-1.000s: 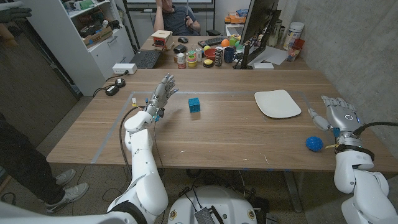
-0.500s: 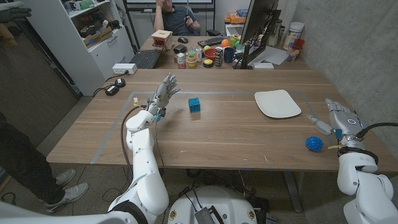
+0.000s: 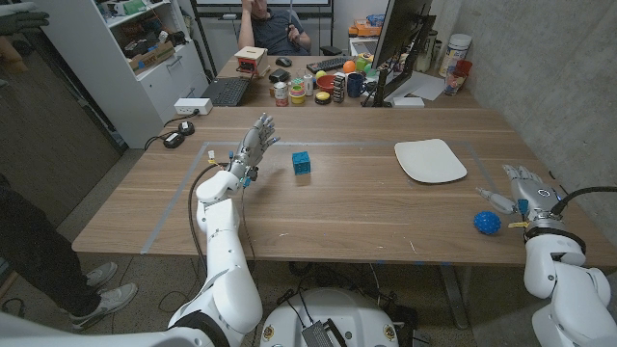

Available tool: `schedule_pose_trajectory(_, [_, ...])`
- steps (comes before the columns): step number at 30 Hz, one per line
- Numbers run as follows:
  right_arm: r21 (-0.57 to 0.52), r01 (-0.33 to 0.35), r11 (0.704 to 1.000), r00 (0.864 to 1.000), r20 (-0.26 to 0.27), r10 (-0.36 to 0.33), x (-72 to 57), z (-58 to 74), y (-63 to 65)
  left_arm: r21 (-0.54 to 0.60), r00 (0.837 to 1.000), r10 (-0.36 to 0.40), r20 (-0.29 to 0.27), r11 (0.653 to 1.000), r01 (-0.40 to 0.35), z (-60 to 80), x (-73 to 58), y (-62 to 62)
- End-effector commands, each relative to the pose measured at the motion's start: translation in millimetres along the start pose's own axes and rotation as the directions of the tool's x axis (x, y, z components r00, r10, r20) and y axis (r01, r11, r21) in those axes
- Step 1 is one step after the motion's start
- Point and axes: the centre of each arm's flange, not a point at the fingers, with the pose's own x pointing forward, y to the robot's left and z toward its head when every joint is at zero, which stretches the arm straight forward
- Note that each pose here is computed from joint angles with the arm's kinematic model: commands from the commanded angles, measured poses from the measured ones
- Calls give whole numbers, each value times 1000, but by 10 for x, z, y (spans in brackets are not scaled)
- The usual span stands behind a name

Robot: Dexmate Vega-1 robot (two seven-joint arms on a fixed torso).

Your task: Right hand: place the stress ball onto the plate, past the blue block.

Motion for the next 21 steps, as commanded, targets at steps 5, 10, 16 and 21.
schedule_pose_trajectory(5, [-22, -123, 992, 992, -14, 123, 74, -2, 184, 4, 1000, -7, -3, 1000, 7, 2, 29, -37])
schedule_pose_trajectory(10, [-22, -153, 988, 988, -7, 153, 94, 16, 224, 4, 1000, -4, -4, 1000, 4, 1, 35, -32])
schedule_pose_trajectory(16, [-20, -200, 979, 980, 10, 201, 106, 55, 274, 4, 1000, -4, -7, 1000, 4, -7, 40, -24])
schedule_pose_trajectory(21, [-22, -225, 974, 974, 16, 226, 109, 77, 303, 6, 1000, -7, -7, 1000, 7, -7, 49, -22])
